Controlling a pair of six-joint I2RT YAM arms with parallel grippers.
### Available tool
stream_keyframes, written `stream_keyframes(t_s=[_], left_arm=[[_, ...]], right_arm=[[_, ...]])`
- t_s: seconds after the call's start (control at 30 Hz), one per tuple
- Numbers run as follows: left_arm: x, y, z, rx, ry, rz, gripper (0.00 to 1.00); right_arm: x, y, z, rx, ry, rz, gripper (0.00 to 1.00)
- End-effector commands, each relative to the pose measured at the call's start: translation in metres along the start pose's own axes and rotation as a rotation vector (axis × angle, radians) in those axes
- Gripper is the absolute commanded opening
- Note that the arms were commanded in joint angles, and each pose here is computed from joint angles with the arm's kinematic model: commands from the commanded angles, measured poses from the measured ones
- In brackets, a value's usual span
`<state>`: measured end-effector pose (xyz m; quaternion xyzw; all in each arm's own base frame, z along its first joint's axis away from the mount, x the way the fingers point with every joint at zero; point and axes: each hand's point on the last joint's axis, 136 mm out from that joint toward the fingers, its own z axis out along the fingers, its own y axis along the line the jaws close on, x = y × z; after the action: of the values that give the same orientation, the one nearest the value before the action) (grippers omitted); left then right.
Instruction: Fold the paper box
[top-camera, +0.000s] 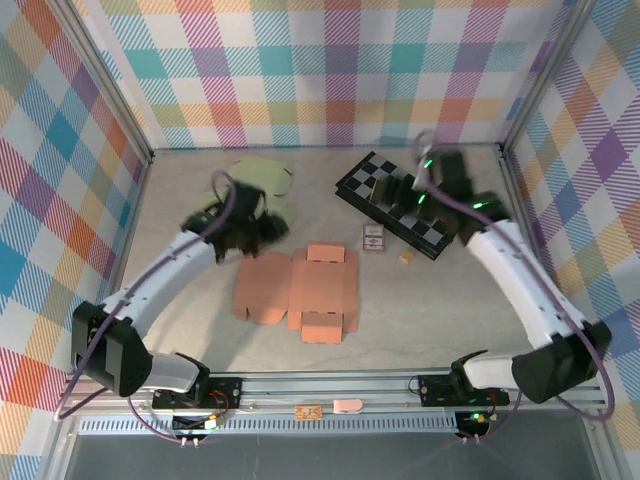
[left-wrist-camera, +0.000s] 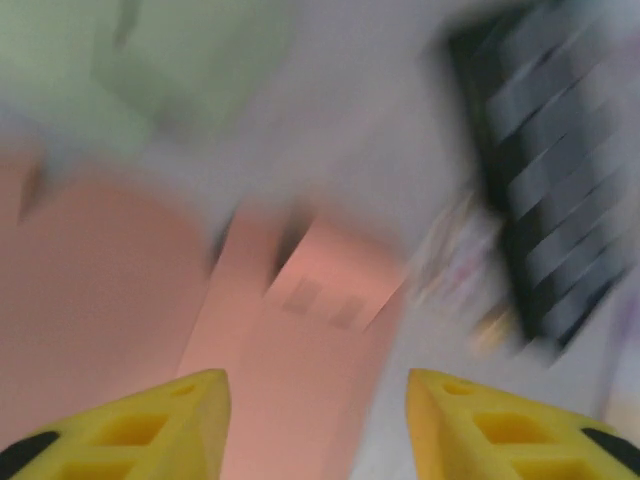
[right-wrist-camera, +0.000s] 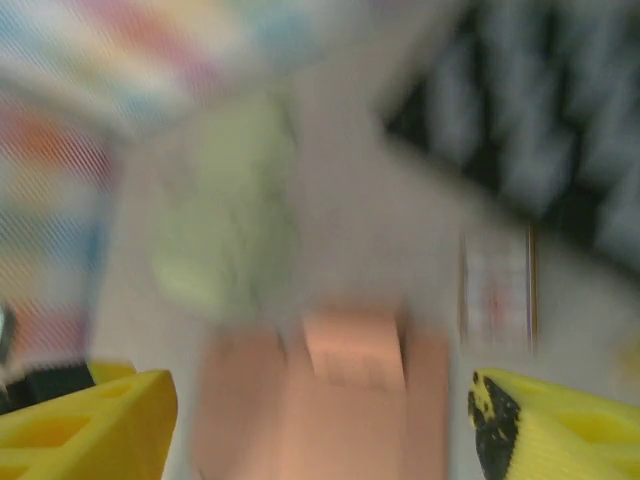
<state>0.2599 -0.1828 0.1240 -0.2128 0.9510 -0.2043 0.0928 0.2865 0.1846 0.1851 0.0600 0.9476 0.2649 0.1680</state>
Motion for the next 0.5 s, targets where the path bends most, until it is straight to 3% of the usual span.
stream_keyframes(t_s=[0.0,0.2,0.3,0.47], left_arm=[[0.056,0.016,-0.010,-0.003,0.166,-0.026,0.47],[0.104,0.027,0.027,0.014,0.345,0.003,0.51],[0.113,0.027,0.042,0.032,0.370,0.004,0.60],[0.117,0.019,0.062,0.061,0.363,-0.016,0.60]], right_arm=[[0.053,0.009,0.002,-0.160,0.198,0.085,0.67],[0.081,-0.002,0.046,-0.212,0.367,0.184,0.65],[0.088,-0.009,0.059,-0.197,0.405,0.205,0.65],[0.096,-0.013,0.065,-0.203,0.440,0.222,0.64]])
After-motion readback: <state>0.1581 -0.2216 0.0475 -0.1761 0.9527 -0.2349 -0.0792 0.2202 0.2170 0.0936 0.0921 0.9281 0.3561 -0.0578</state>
